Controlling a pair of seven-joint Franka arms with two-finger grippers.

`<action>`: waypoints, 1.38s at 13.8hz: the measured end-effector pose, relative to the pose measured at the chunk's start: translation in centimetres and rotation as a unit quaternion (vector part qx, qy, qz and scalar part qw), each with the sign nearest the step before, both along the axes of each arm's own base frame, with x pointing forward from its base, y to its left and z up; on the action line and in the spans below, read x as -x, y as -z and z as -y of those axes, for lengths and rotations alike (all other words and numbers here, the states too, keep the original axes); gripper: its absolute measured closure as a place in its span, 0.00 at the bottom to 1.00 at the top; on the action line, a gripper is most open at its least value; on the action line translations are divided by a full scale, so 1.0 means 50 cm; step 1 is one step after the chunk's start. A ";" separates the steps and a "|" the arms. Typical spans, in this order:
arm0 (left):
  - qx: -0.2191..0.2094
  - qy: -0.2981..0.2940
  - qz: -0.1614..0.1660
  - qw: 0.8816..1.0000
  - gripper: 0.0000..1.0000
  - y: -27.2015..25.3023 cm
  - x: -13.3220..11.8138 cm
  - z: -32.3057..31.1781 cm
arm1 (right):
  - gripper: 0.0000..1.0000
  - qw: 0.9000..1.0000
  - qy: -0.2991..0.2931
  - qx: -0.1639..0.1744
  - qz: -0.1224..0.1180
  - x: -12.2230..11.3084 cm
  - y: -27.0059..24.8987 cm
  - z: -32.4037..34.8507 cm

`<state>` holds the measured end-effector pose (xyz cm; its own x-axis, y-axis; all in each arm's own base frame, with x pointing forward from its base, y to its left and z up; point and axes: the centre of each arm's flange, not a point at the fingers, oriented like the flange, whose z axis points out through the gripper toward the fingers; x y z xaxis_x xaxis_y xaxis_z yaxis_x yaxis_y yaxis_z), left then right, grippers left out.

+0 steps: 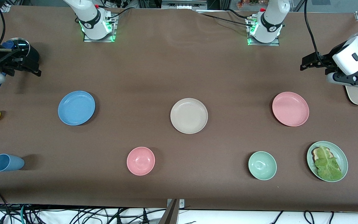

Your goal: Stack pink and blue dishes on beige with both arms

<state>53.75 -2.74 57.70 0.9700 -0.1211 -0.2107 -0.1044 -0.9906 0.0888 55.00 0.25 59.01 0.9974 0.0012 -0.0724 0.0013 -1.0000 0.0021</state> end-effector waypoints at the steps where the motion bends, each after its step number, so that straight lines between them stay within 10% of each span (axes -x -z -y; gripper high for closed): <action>1: 0.000 0.000 0.000 1.000 0.00 0.000 0.000 0.000 | 0.00 1.000 0.000 0.000 0.000 0.000 0.000 0.000; 19: 0.000 0.001 0.000 1.000 0.00 0.000 0.000 0.002 | 0.00 1.000 0.001 0.001 -0.003 -0.006 0.012 0.003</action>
